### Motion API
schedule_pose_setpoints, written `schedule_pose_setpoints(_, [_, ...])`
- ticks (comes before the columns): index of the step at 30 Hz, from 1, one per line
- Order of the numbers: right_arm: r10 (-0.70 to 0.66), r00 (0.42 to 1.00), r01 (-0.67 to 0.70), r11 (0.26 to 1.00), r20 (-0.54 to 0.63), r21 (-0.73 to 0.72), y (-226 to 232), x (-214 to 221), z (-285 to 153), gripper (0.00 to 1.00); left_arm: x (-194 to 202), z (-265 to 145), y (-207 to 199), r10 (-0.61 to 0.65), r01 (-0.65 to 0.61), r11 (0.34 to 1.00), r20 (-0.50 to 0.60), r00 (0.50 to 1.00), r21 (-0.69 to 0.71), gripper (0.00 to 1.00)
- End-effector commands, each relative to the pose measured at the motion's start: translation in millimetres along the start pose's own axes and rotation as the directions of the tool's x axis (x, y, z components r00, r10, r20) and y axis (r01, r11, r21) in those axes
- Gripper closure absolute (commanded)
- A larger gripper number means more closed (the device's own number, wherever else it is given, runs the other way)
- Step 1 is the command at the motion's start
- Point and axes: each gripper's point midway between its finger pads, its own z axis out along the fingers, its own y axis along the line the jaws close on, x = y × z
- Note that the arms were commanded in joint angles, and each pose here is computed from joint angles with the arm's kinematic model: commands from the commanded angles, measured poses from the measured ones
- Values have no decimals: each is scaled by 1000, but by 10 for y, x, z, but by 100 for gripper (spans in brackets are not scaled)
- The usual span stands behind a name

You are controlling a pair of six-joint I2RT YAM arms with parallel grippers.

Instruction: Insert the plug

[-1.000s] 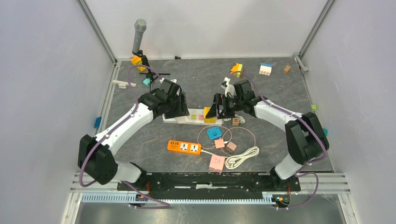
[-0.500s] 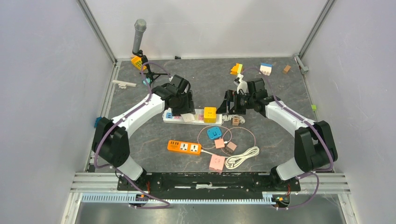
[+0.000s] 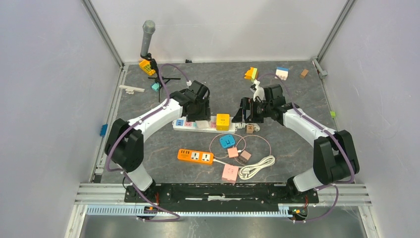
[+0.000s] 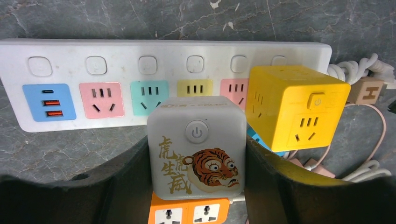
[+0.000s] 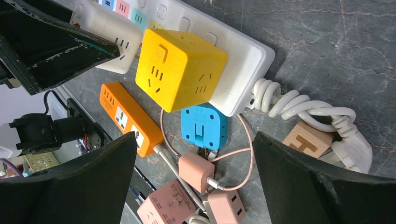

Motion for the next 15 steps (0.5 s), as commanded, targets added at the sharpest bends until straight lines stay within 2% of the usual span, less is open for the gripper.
schedule_pose_setpoints(1, [-46, 998, 46, 999, 38, 12, 21, -80, -93, 2, -273, 0, -93, 9, -9, 1000, 112, 994, -4, 98])
schedule_pose_setpoints(15, [-49, 998, 49, 999, 32, 19, -16, -36, -115, 2, -256, 178, -105, -11, 15, 999, 124, 992, -33, 98])
